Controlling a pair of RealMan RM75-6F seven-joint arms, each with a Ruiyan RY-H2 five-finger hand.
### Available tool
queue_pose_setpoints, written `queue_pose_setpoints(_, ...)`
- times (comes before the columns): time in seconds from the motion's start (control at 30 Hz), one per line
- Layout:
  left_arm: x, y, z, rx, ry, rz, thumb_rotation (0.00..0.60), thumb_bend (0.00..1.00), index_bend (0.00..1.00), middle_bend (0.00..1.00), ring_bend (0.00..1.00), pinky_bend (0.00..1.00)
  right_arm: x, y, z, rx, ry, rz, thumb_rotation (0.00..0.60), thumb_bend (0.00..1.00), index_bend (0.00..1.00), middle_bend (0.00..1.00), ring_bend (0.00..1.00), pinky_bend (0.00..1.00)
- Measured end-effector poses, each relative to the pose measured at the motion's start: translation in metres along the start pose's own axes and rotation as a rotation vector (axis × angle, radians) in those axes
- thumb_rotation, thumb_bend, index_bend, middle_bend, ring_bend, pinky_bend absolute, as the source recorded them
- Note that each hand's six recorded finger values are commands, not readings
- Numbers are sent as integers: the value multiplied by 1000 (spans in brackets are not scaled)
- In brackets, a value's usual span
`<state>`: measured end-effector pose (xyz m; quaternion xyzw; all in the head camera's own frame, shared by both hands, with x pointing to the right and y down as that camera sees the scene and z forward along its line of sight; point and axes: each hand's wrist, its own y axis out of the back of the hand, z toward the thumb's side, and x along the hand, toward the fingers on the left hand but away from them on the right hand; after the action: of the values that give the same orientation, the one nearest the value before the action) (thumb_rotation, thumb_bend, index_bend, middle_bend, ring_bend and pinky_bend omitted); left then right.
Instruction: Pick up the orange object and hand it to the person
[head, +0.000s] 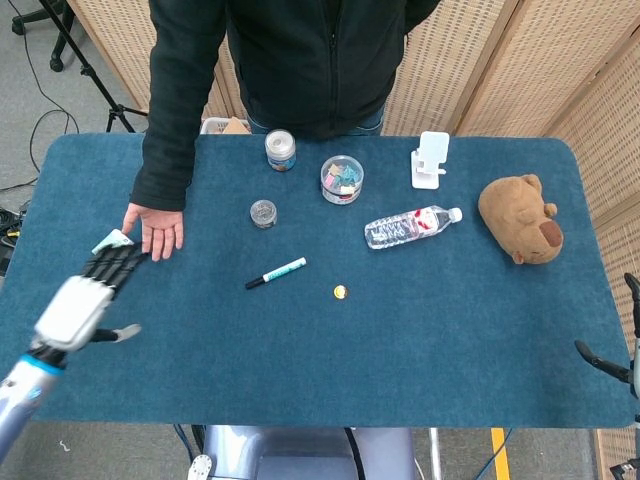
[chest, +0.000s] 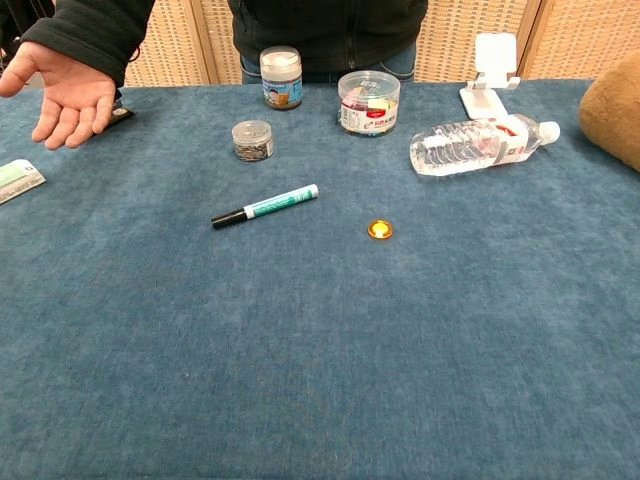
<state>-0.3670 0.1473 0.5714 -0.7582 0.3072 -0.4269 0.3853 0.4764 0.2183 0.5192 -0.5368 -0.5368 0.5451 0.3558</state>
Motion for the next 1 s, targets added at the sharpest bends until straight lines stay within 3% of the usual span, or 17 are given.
queue_pose_setpoints(0.1,40,-12,30,-5,-97,-72,600,50,101,0,0,0,-2,-3,-5,5,-16,11,600,2,0,0,0,0)
queue_pose_setpoints(0.23,88,-30,71,-16,-184,-161,600,218,198,0,0,0,-6,-7,-12,9,-42,22,600,2,0,0,0,0)
queue_pose_setpoints(0.33,121,-46,100,-23,-215,-213,600,226,281,0,0,0,-9,-9,-18,9,-61,30,600,2,0,0,0,0)
queue_pose_setpoints(0.67,209,-93,167,94,-218,-270,600,261,325,0,0,0,-16,-16,-33,2,-111,50,600,2,0,0,0,0)
queue_pose_setpoints(1.0,246,-129,204,134,-203,-332,600,282,332,0,0,0,-20,-22,-42,6,-141,67,600,2,0,0,0,0)
